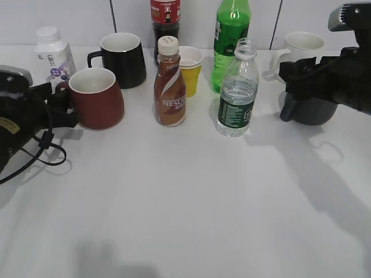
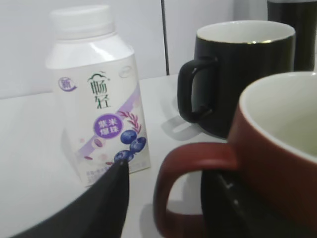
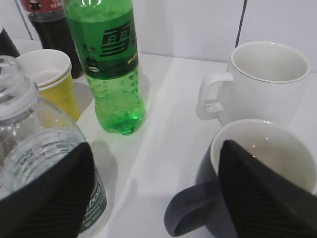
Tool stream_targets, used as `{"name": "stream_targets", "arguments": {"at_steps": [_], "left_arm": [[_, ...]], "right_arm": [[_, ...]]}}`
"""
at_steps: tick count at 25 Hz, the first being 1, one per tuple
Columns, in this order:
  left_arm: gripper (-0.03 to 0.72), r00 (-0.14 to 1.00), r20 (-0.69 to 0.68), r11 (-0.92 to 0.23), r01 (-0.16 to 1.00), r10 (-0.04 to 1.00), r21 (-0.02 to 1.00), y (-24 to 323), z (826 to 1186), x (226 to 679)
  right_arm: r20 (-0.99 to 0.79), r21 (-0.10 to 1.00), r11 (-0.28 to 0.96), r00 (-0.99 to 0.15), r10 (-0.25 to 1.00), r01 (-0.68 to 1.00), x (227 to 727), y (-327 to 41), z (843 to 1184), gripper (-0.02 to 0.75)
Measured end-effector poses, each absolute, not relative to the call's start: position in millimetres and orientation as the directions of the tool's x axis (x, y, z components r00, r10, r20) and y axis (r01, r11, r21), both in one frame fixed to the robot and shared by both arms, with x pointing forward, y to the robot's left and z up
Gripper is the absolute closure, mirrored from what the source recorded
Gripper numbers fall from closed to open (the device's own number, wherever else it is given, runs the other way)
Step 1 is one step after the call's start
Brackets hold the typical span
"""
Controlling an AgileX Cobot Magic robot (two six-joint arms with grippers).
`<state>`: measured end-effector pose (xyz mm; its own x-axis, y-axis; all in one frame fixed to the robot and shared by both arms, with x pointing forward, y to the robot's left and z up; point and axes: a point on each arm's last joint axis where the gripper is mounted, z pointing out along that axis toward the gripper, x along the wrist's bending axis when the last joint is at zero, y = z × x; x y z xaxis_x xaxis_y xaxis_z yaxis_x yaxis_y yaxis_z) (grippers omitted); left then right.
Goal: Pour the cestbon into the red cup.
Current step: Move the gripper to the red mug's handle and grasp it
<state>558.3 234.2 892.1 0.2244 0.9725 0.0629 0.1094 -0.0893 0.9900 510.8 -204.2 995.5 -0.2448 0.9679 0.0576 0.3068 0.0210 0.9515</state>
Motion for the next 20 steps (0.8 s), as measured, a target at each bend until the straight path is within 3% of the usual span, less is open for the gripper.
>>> {"name": "stream_targets", "arguments": {"at_steps": [11,20], "left_arm": [[0.337,0.251,0.072,-0.108,0.134,0.965,0.985,228,883,579],[0.470,0.309,0.096,-0.127,0.085,0.946,0.988,219,885,594]], "right_arm": [[0.049,0.952,0.031,-0.253,0.966,0.304,511,-204,996,0.150],[0.046,0.953,0.035,-0.257,0.965,0.301,511,-203,996,0.150]]}}
